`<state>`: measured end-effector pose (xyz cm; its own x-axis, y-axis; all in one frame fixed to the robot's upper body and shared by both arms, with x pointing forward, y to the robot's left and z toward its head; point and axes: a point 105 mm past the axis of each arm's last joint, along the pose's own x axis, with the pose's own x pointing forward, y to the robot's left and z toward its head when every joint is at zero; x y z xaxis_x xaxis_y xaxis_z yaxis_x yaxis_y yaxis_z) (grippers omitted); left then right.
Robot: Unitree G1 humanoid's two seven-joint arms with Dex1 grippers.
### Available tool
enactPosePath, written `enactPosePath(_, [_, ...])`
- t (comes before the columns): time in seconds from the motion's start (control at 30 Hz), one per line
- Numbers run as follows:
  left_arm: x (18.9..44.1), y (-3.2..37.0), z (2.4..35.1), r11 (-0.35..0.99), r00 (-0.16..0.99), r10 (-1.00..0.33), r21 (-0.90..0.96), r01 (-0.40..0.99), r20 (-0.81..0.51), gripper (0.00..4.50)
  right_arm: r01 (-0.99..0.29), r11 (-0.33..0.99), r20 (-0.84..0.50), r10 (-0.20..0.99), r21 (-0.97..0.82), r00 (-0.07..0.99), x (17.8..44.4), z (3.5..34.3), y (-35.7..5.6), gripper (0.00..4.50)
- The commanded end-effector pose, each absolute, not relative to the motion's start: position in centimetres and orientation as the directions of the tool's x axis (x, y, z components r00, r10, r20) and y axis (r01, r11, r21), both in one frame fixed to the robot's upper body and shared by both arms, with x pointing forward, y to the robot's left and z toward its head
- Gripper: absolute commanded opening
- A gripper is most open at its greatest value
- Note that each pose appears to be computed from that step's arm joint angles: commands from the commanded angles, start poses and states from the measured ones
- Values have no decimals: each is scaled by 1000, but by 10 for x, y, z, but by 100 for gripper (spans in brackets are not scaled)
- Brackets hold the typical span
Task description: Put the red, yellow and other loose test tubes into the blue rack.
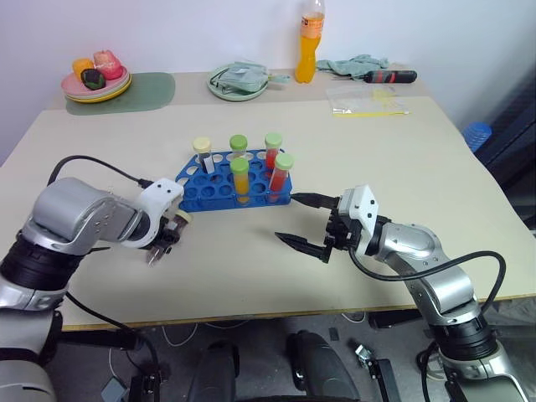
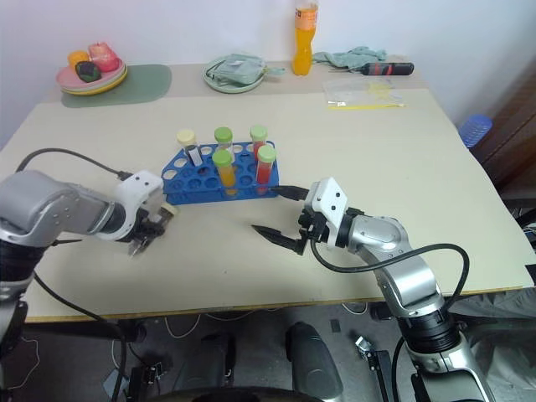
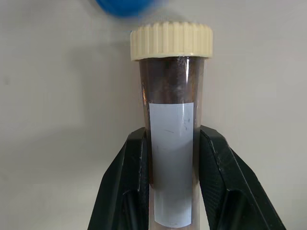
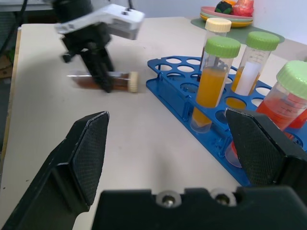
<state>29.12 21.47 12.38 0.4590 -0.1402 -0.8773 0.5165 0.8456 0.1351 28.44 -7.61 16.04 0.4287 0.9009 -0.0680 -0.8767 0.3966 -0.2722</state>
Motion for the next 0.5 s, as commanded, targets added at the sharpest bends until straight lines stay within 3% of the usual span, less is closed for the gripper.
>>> enactPosePath(0.03, [286, 205, 156, 770, 595, -251, 215, 600, -764, 81, -872, 377, -37, 912, -312, 408, 282, 173, -73, 428])
enactPosePath(0.13, [291, 188, 189, 723, 748, -396, 322, 612, -533, 81, -875, 372, -41, 914, -312, 403, 283, 172, -73, 428])
enactPosePath(0.27, [296, 153, 237, 749, 786, -608, 248, 615, -113, 81, -876, 368, -41, 916, -311, 399, 283, 172, -72, 428])
enactPosePath(0.33, [304, 151, 251, 827, 835, -545, 215, 520, 75, 81, -876, 367, -40, 916, -312, 398, 284, 173, -72, 428])
enactPosePath(0.4, [317, 158, 259, 910, 890, -397, 224, 350, 224, 81, -875, 370, -38, 915, -312, 401, 284, 173, -72, 428])
enactPosePath(0.5, [332, 159, 252, 947, 901, -247, 284, 147, 357, 81, -874, 374, -36, 914, -311, 404, 284, 173, -71, 428])
